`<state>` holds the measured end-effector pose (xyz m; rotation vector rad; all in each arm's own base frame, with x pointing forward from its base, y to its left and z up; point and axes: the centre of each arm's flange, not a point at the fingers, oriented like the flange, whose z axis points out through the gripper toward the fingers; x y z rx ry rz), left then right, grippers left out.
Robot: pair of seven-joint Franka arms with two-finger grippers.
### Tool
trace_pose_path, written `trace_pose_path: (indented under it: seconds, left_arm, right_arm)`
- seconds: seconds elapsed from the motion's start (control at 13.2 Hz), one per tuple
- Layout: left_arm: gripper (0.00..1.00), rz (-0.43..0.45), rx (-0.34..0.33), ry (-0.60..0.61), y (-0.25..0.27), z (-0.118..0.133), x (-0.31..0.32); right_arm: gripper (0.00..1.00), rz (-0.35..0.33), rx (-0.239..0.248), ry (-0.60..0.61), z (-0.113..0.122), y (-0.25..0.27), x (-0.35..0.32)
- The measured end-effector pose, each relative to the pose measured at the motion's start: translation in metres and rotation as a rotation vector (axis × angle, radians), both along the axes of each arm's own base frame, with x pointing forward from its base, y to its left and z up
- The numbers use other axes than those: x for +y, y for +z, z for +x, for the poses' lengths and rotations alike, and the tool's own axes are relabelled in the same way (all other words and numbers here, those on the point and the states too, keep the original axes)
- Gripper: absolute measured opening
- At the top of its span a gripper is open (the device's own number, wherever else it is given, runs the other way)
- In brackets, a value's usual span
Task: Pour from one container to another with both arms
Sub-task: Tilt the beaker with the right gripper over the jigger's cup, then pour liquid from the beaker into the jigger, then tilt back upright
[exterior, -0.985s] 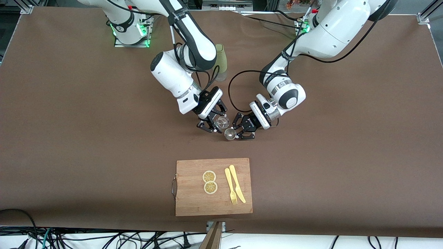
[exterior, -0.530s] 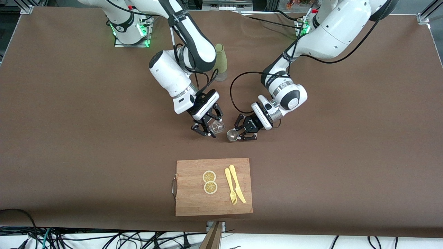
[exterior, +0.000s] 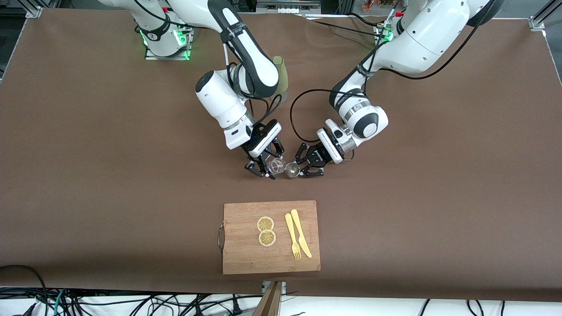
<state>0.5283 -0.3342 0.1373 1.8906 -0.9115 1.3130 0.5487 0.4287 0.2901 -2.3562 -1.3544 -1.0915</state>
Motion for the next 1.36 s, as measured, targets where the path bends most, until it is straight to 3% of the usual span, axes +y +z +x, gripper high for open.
trace_pose_path:
  seconds: [1.36]
  left_arm:
    - [0.21,-0.006,0.002,0.011,0.002,0.0,-0.001]
  right_arm:
    - [0.48,-0.157,-0.129,0.137,0.006,0.003,0.013]
